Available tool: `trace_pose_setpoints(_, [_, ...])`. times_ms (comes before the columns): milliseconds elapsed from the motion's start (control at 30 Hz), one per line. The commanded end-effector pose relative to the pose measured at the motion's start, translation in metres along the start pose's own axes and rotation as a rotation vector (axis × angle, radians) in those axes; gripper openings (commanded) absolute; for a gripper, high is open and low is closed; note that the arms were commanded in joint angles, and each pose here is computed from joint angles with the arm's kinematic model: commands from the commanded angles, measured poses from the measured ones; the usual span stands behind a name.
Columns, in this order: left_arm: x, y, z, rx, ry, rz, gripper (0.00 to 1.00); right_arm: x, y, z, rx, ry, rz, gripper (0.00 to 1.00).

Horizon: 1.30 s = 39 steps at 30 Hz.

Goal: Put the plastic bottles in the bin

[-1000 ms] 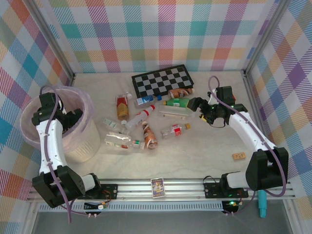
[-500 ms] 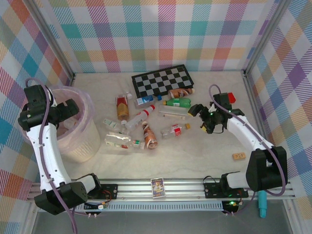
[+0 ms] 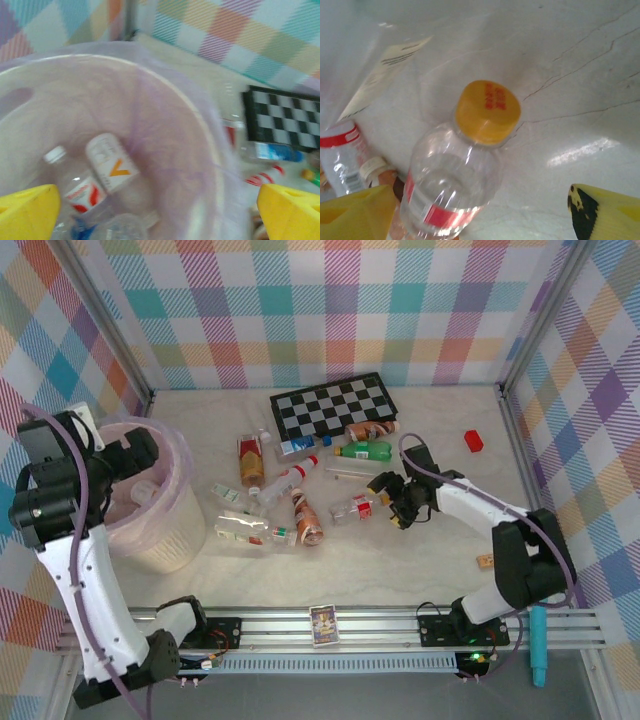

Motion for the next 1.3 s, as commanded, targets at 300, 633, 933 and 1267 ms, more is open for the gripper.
trace_pose_setpoints(300, [-0.091,-0.01,-0.009,-0.05,-0.414,0.058,1.0,0.023,0.004,0.034,-0.06,0.02,0.091,0.86])
trace_pose_setpoints(633, [-0.216,-0.053,0.027,0.014,-0.571,0.339,1.0,0.021,0.004,0.049,-0.064,-0.008,0.115,0.8])
trace_pose_setpoints(933, [-0.287,-0.1,0.052,0.096,-0.632,0.439,1.0,0.019,0.005,0.038,-0.095,-0.036,0.07,0.6])
trace_pose_setpoints(1267, [-0.317,-0.121,0.065,0.121,-0.767,0.412,1.0,0.014,0.008,-0.002,-0.091,-0.019,-0.011,0.36])
Point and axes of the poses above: each hand's point on the last joint's axis, 136 mm out from that joint toward the fingers, its own z axis out along the fingers, its own x axis along the line the jaws close on, y = z × x, the point moved 5 cm from there along -z, back along the fingers, and after that the axes turned 15 degrees about z, right-handed, at the moved point
